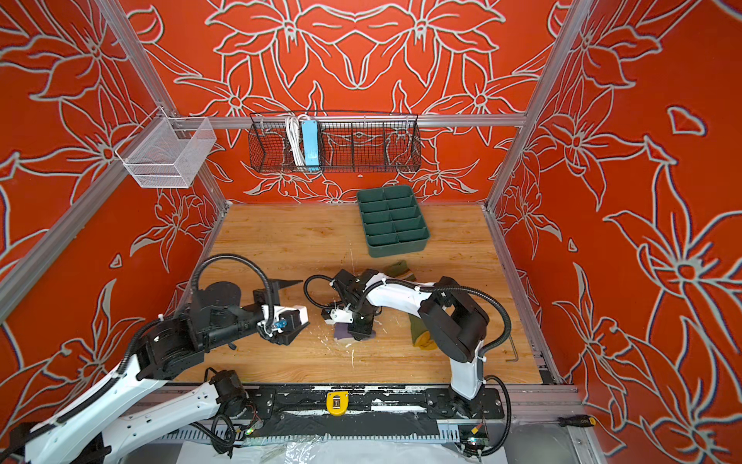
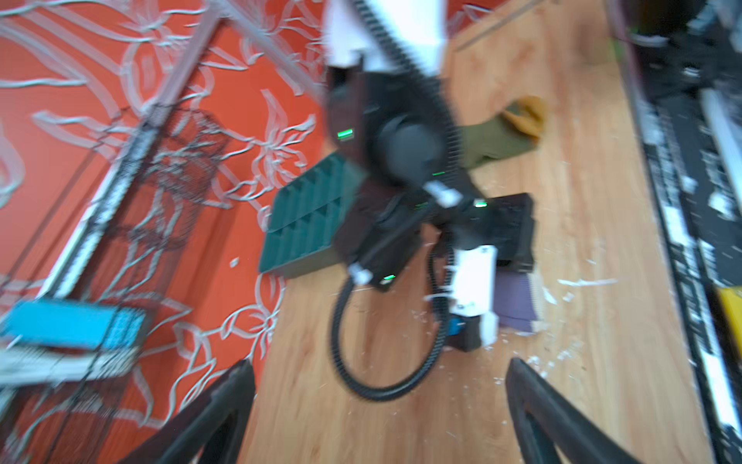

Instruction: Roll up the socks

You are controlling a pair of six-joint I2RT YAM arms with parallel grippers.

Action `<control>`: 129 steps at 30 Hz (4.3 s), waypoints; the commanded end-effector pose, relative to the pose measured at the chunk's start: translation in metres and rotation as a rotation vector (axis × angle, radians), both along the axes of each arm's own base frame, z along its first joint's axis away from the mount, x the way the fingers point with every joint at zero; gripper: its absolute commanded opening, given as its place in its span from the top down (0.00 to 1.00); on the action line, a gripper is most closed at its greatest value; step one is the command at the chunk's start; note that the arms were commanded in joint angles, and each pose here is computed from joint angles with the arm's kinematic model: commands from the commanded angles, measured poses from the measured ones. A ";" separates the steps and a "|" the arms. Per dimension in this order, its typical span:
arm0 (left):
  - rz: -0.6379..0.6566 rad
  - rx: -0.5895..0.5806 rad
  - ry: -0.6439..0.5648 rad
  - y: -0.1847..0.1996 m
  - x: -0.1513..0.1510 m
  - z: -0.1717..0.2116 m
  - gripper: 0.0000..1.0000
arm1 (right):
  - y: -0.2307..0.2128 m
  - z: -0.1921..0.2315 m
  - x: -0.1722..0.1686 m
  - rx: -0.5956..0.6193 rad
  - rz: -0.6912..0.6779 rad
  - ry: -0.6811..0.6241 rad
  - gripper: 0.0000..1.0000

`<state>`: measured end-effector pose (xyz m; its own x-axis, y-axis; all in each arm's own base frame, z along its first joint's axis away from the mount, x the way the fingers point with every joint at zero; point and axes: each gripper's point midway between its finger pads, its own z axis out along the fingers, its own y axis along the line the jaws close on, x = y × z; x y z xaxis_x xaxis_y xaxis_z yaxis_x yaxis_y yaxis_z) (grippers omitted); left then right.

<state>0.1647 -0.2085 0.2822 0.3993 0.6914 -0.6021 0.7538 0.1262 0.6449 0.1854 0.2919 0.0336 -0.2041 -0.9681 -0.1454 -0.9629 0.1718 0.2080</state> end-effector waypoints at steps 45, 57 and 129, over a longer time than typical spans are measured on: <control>0.078 0.259 0.258 -0.076 0.054 -0.241 0.61 | 0.035 0.017 -0.022 0.159 -0.056 0.280 1.00; 0.123 0.270 0.278 -0.081 0.061 -0.236 1.00 | 0.037 0.036 -0.017 0.221 -0.093 0.218 1.00; 0.108 -0.121 0.539 -0.084 0.226 -0.040 1.00 | -0.249 0.058 0.397 0.180 -1.536 -0.235 0.69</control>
